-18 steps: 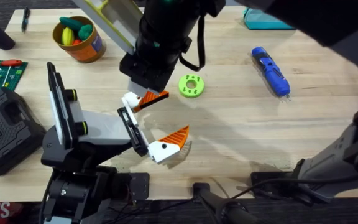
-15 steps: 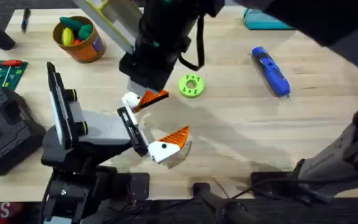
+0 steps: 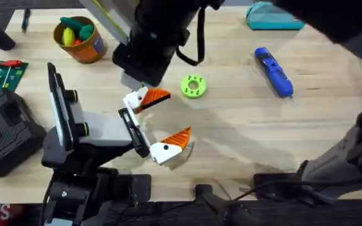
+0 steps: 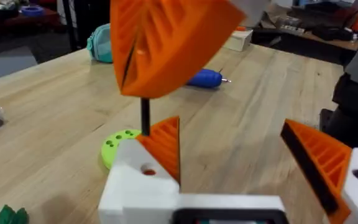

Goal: Pick up the gripper from the table and insert it into the empty holder that is missing its gripper. Then pick up a screw, insert it into the mounting hole, and use the screwdriver to tighten it. Finally, clean up the table by picking up the vegetable and placing it into the bucket.

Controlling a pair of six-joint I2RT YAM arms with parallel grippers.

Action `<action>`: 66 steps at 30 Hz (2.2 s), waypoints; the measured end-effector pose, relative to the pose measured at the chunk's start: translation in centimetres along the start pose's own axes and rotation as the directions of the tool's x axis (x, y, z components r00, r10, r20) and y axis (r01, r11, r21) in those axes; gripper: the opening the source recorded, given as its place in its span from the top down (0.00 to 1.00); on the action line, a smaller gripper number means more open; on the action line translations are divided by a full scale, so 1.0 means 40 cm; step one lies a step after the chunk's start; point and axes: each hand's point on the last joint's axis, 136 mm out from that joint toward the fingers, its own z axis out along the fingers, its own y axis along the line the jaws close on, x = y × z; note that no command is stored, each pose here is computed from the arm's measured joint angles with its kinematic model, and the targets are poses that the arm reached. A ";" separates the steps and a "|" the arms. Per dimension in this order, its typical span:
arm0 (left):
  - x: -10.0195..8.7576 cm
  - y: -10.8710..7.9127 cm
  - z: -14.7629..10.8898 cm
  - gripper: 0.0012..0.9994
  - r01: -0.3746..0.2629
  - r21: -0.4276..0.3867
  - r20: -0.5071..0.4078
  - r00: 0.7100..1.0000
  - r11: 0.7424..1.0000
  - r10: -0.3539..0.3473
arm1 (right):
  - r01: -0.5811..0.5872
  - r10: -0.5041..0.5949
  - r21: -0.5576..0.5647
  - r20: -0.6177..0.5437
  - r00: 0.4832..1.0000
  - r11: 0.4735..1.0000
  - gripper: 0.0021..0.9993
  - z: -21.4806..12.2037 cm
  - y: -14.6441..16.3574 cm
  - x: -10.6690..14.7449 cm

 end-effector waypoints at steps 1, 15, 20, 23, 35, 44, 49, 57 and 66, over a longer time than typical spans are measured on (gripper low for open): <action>0.000 0.000 0.000 0.02 0.000 0.000 0.000 1.000 1.000 0.000 | -0.001 0.001 -0.002 -0.006 1.000 1.000 1.00 0.000 0.001 0.004; 0.000 0.000 0.000 0.02 0.000 0.000 0.000 1.000 1.000 0.000 | -0.002 0.001 -0.020 -0.037 0.999 1.000 1.00 0.037 0.006 0.008; 0.000 0.000 0.000 0.02 0.000 0.000 0.000 1.000 1.000 0.000 | -0.002 0.001 -0.023 -0.048 0.999 1.000 1.00 0.046 0.008 0.012; 0.000 0.000 0.000 0.02 0.000 0.000 0.000 1.000 1.000 0.000 | -0.006 0.004 -0.025 -0.067 0.998 1.000 1.00 0.052 0.009 0.023; 0.000 0.000 0.000 0.02 0.002 0.000 0.000 1.000 1.000 -0.002 | -0.012 0.009 -0.040 -0.089 0.996 0.999 1.00 0.073 0.011 0.031; 0.003 0.000 0.001 0.02 0.038 0.002 -0.005 0.999 0.999 -0.038 | -0.026 0.018 -0.072 -0.117 0.993 0.997 1.00 0.109 0.014 0.036; 0.003 -0.001 0.001 0.02 0.040 0.004 -0.005 0.999 0.999 -0.040 | -0.027 0.018 -0.073 -0.119 0.993 0.997 1.00 0.108 0.014 0.037; 0.003 -0.001 0.001 0.02 0.040 0.004 -0.005 0.999 0.999 -0.040 | -0.027 0.018 -0.073 -0.119 0.993 0.997 1.00 0.108 0.014 0.037; 0.003 -0.001 0.000 0.02 0.035 0.003 -0.004 0.999 0.999 -0.035 | -0.021 0.014 -0.049 -0.127 0.992 0.999 0.45 0.104 0.005 0.043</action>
